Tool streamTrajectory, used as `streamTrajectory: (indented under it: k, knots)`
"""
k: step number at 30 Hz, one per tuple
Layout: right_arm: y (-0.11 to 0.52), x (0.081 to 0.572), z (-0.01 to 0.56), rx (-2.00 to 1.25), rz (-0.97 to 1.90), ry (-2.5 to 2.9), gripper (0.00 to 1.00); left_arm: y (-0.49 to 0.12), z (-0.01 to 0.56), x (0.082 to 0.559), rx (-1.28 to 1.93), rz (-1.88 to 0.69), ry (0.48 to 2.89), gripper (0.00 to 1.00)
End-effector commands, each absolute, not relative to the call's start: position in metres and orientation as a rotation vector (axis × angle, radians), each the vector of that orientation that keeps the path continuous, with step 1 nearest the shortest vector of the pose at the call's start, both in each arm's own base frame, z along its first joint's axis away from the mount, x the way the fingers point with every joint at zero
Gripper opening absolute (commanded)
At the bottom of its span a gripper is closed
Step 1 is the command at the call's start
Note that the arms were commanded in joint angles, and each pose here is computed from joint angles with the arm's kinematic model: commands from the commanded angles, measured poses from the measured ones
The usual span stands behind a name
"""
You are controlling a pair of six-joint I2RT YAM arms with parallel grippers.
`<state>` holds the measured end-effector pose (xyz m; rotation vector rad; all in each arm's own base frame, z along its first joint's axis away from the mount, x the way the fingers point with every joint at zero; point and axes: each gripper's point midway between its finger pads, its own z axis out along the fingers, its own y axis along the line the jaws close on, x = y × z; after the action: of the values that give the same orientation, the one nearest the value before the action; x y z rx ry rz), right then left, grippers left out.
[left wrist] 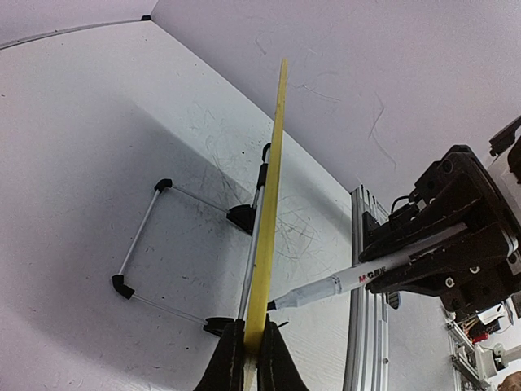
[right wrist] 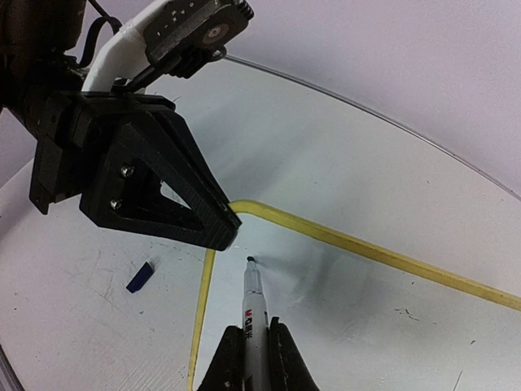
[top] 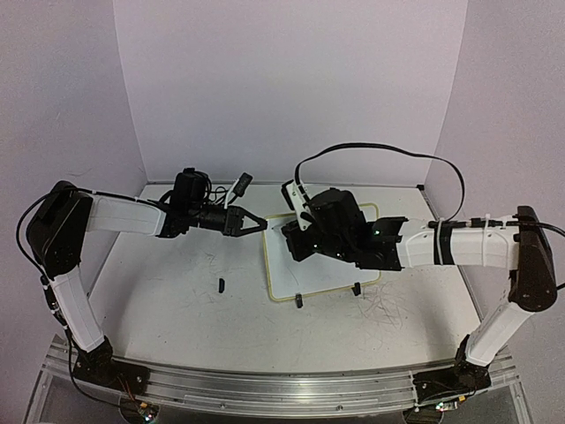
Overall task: Write a sentence on the whiteboard
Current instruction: Write a sentence on the whiteboard stand.
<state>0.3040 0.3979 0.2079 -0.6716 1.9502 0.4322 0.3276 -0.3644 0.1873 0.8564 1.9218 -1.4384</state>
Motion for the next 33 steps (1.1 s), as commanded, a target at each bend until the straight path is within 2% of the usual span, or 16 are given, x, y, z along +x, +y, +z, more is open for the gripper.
streamTrajectory:
  k: [1, 33]
  knots:
    - [0.404, 0.307, 0.210, -0.651, 0.439, 1.940, 0.00, -0.369, 0.198, 0.322, 0.879, -1.481, 1.898, 0.00]
    - [0.407, 0.285, 0.181, -0.667, 0.484, 2.014, 0.00, -0.370, 0.200, 0.319, 0.884, -1.483, 1.892, 0.00]
